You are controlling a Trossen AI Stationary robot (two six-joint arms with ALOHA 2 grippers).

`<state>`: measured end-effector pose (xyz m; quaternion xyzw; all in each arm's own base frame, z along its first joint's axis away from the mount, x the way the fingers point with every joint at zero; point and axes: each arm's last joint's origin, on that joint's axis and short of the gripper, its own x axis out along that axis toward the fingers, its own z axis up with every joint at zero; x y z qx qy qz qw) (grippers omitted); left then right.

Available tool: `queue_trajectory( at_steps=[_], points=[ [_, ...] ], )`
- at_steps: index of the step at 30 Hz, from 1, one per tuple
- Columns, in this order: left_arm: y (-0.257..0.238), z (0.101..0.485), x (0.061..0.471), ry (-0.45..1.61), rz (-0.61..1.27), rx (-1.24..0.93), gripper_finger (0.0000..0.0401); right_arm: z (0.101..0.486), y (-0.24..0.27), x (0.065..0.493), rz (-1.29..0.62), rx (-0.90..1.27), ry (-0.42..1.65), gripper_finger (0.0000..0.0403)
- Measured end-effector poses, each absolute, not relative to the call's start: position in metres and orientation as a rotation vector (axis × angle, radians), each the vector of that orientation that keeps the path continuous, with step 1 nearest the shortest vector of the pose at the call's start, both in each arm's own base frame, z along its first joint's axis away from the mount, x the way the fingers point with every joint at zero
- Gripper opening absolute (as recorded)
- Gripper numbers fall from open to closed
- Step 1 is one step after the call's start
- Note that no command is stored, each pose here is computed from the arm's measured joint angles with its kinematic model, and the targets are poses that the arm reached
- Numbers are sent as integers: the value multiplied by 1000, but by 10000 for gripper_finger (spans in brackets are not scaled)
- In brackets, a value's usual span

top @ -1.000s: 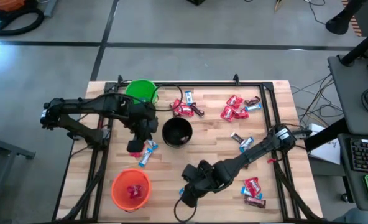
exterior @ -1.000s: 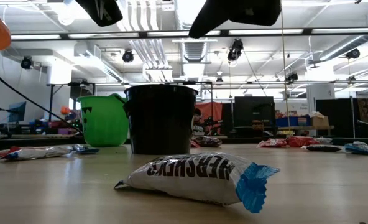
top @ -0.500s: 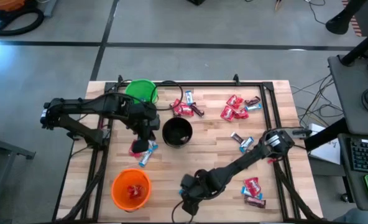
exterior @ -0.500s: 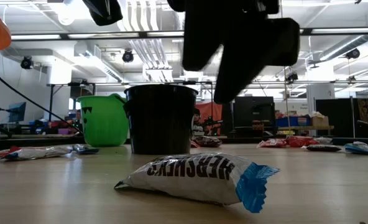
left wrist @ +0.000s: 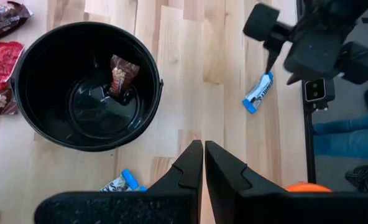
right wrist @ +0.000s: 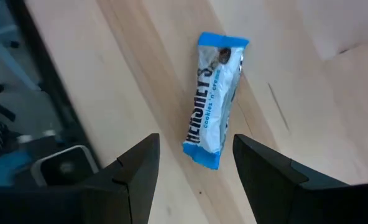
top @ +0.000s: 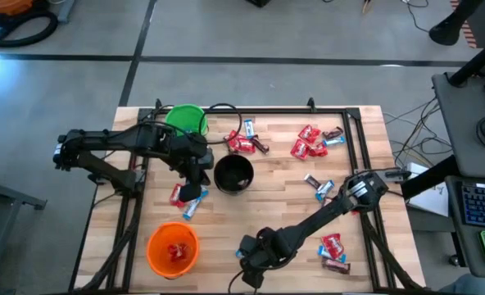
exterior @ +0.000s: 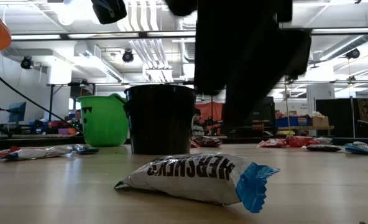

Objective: Sort candy
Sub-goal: Put the white chocolate into the green bucket

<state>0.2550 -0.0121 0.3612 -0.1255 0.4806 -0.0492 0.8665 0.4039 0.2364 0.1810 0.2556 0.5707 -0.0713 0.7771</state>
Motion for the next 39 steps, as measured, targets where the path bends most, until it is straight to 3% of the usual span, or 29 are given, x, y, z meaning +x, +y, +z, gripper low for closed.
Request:
queue_trajectory(
  at_steps=[32,36,39],
  points=[
    [-13,361,254,1015,-102,-269,0,138,226,425,-138,569,1278,195],
    [-13,361,255,1014,-104,-266,0,138,225,425,-140,572,1285,168],
    [-13,361,255,1014,-105,-265,0,137,224,424,-148,567,1291,122]
  ],
)
